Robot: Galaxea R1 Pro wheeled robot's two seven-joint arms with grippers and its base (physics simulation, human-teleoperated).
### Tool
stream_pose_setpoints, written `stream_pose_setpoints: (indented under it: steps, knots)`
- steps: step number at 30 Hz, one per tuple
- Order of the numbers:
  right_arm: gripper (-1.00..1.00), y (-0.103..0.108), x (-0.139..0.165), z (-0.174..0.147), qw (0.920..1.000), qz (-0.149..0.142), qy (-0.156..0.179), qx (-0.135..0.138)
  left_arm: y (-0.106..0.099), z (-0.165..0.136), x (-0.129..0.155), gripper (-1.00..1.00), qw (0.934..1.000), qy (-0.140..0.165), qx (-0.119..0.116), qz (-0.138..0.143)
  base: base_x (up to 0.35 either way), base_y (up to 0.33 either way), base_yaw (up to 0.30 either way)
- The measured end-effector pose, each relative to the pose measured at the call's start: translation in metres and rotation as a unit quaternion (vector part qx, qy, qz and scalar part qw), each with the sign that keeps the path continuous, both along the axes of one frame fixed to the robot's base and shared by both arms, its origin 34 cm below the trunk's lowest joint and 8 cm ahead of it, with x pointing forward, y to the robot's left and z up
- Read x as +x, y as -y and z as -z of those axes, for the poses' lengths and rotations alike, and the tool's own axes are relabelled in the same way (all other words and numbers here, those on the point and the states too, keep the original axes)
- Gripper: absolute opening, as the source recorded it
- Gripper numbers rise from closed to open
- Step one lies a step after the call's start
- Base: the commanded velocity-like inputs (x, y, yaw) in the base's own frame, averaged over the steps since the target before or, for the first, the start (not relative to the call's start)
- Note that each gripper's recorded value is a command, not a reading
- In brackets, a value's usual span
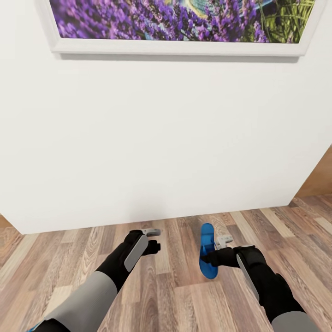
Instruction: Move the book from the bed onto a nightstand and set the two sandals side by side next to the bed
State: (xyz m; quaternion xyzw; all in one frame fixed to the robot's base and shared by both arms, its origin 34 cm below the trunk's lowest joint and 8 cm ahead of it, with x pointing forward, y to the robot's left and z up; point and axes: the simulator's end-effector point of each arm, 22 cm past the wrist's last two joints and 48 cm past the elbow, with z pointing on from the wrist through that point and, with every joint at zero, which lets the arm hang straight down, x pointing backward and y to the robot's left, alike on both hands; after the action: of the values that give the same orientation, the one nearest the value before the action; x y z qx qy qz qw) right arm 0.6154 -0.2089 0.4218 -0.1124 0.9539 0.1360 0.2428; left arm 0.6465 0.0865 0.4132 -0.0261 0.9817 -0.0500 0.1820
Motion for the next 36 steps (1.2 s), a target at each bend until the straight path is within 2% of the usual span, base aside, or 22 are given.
stream_pose_setpoints:
  steps: [36]
  knots:
    - [-1.0,0.0,0.003,-0.01,1.0,0.0,0.01,0.0,0.0,-0.01,0.003,1.0,1.0,0.01,0.0,0.0,0.0,0.0,-0.101]
